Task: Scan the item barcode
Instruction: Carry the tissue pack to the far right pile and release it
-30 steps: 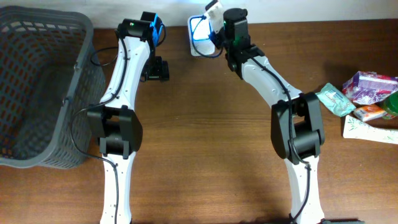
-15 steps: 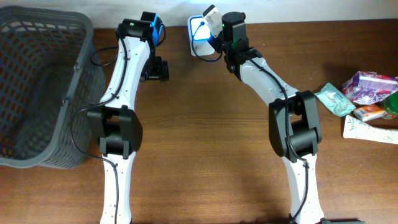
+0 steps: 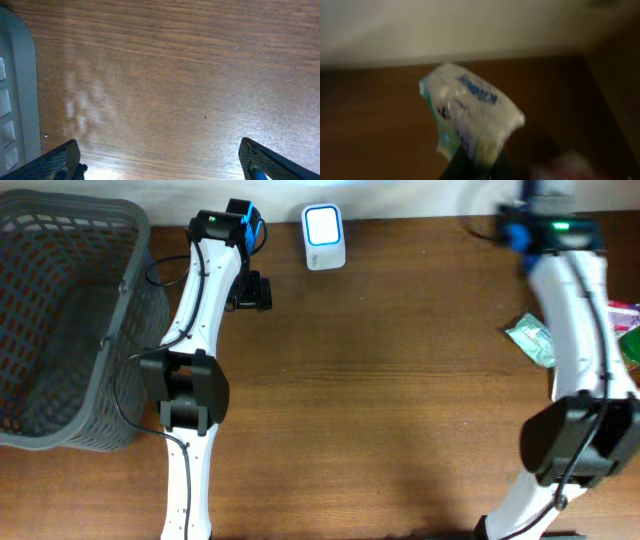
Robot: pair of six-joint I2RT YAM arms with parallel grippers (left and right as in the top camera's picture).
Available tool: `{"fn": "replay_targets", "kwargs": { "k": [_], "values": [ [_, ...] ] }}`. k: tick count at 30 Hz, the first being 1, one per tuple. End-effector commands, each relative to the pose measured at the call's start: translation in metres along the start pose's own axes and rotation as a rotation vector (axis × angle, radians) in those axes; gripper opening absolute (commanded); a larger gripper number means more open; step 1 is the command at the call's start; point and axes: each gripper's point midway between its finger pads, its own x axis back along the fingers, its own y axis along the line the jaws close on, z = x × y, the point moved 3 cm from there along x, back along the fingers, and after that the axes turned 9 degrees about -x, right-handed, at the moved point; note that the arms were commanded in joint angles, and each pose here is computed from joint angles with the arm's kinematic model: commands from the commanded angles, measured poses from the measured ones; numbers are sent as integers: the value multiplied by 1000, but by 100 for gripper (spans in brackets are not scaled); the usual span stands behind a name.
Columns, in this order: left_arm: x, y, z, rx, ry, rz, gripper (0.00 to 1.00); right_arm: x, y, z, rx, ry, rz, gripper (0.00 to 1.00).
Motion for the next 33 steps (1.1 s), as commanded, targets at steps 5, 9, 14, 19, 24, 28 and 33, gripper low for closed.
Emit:
{"fn": "replay_targets", "kwargs": {
  "k": [5, 9, 14, 19, 24, 28, 33],
  "values": [
    [5, 4, 0, 15, -9, -6, 99, 7, -120, 100, -200, 501, 189, 4],
    [5, 4, 0, 15, -9, -6, 99, 13, -173, 116, -435, 544, 332, 4],
    [5, 2, 0, 12, -9, -6, 99, 3, -222, 151, -691, 583, 445, 7],
    [5, 2, 0, 12, -9, -6, 99, -38, -219, 174, -732, 545, 392, 21],
    [5, 2, 0, 12, -9, -6, 99, -66, -212, 164, -764, 438, 291, 29],
    [5, 2, 0, 12, -10, -6, 99, -31, -210, 135, -769, 389, 243, 39],
    [5, 2, 0, 12, -9, -6, 99, 114, -203, 96, -772, 192, 206, 99]
  ]
}}
